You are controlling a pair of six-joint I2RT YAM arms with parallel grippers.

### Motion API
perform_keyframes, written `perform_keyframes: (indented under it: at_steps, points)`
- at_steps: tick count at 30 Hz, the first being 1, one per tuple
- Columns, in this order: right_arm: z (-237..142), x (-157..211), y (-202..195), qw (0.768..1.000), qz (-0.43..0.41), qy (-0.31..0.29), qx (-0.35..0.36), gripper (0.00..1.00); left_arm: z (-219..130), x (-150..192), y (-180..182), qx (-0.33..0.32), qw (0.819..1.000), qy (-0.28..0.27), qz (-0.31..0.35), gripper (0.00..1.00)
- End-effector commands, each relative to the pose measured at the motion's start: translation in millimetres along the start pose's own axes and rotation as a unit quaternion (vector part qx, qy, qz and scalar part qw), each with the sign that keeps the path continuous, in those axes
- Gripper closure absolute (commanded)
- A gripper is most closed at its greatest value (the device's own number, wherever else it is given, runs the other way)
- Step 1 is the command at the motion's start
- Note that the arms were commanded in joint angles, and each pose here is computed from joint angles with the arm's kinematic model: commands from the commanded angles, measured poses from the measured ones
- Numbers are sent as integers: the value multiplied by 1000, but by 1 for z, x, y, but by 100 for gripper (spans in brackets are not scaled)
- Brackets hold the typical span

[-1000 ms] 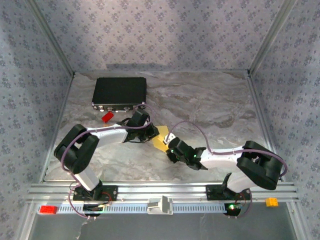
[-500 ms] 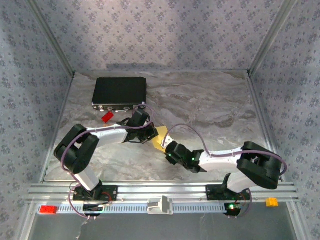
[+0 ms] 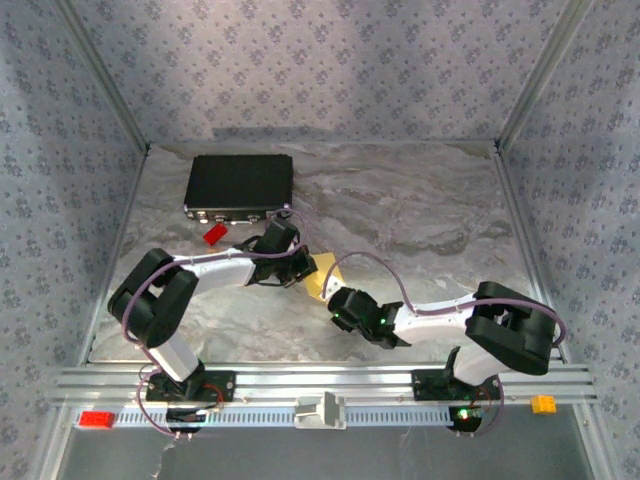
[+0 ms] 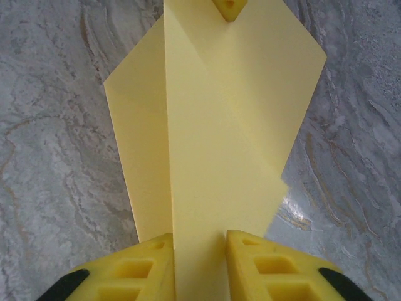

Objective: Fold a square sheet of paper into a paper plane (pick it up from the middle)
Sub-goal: Fourth fold the wing at the center of the table.

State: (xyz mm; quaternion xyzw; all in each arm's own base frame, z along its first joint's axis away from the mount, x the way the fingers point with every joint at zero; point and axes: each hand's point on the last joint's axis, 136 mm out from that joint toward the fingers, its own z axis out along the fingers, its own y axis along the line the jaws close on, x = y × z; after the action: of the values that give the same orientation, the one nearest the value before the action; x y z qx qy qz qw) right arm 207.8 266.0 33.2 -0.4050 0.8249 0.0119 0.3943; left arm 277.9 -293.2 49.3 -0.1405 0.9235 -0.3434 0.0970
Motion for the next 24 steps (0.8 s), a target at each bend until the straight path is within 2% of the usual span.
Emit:
perform_keyframes:
  at_steps: [1, 12, 14, 17, 19, 24]
  points:
    - [0, -12, -1, 1000, 1, -14, 9, 78, -4, -2, -9, 12, 1000, 1, -4, 96]
    - [0, -10, -1, 1000, 13, -6, 8, 92, -5, -3, -9, 11, 1000, -1, -1, 96]
    - [1, -10, -1, 1000, 19, -3, 4, 95, -6, -4, -10, 11, 1000, -4, 0, 93]
    - [2, -10, 1, 999, 34, -2, -6, 99, -9, -6, -11, 12, 1000, -9, 3, 87]
    - [3, -9, 4, 998, 51, 2, -24, 100, -14, -8, -12, 11, 1000, -18, 7, 74]
    - [4, -15, 13, 989, 115, -11, -96, 100, -29, -14, -13, 7, 999, -44, 20, 54]
